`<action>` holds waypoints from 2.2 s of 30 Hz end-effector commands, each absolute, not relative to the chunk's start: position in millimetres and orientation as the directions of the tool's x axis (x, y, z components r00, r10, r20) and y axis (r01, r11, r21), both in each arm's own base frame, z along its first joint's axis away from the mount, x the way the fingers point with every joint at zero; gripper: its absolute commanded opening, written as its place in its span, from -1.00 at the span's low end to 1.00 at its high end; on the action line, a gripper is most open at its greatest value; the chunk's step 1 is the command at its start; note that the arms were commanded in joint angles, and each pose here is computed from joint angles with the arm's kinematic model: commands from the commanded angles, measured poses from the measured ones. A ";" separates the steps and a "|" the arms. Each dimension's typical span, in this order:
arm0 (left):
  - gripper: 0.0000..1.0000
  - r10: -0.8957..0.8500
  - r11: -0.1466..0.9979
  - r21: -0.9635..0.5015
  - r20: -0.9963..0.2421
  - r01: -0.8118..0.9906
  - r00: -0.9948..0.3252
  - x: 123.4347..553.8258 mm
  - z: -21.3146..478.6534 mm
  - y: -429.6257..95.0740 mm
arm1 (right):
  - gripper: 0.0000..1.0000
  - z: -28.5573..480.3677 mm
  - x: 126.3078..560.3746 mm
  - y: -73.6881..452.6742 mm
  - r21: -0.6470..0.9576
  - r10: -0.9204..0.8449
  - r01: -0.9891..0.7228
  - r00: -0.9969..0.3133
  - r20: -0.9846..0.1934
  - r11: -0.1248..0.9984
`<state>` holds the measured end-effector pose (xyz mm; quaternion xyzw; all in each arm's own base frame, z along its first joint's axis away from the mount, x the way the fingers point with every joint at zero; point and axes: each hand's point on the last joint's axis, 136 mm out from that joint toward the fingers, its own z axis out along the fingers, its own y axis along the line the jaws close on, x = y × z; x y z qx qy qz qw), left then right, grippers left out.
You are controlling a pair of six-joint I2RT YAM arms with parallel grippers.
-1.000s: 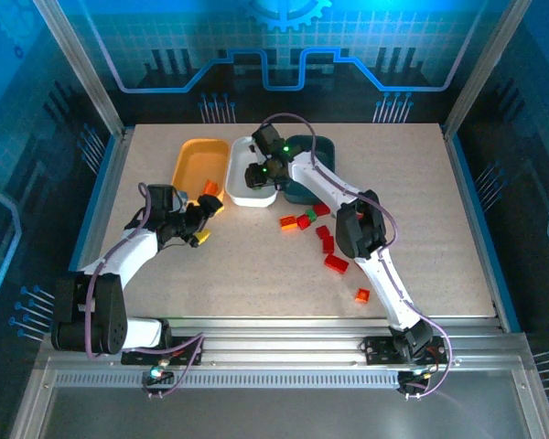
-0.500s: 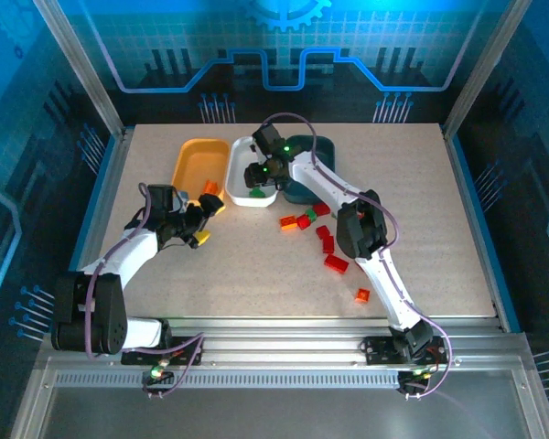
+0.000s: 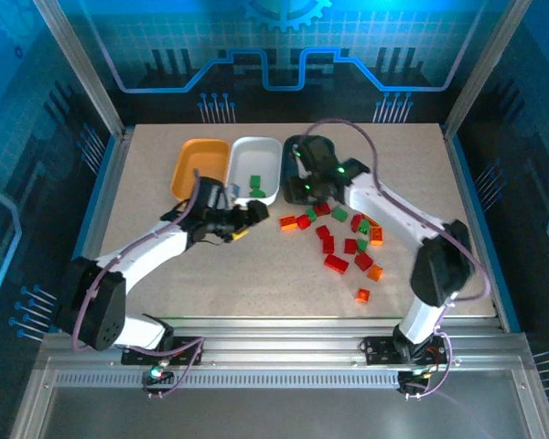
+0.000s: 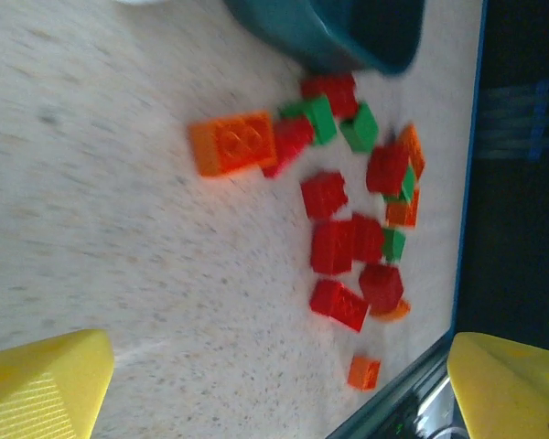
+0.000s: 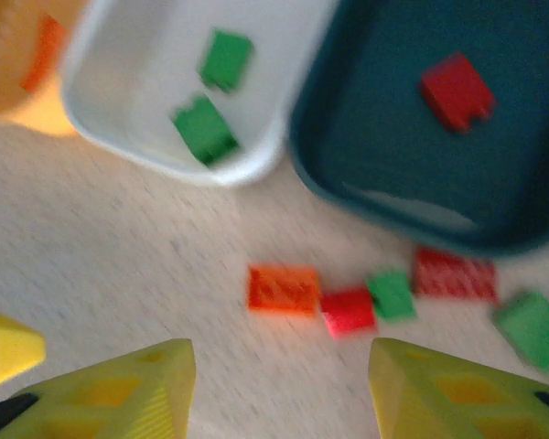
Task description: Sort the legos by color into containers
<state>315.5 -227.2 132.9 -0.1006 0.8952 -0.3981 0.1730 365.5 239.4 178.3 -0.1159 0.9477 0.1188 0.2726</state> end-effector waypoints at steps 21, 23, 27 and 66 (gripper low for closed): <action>0.89 -0.256 0.766 -0.643 -0.308 0.002 -0.916 330.3 118.2 -226.6 | 0.04 19.4 297.1 162.4 0.027 -0.059 -0.065 -0.980 -0.189 0.998; 0.89 -0.260 0.769 -0.640 -0.309 -0.003 -0.915 329.1 117.4 -223.7 | -0.03 19.6 297.8 162.6 0.026 -0.057 -0.063 -0.980 -0.193 0.998; 0.89 -0.270 0.773 -0.634 -0.308 -0.015 -0.912 329.5 116.1 -218.5 | -0.35 26.2 301.3 156.0 0.005 -0.034 -0.036 -0.973 -0.229 0.999; 0.65 0.419 0.867 -0.033 -0.493 0.498 -0.762 381.3 51.1 -266.3 | 0.07 166.2 433.9 175.2 0.209 0.038 -0.077 -0.867 -0.496 0.975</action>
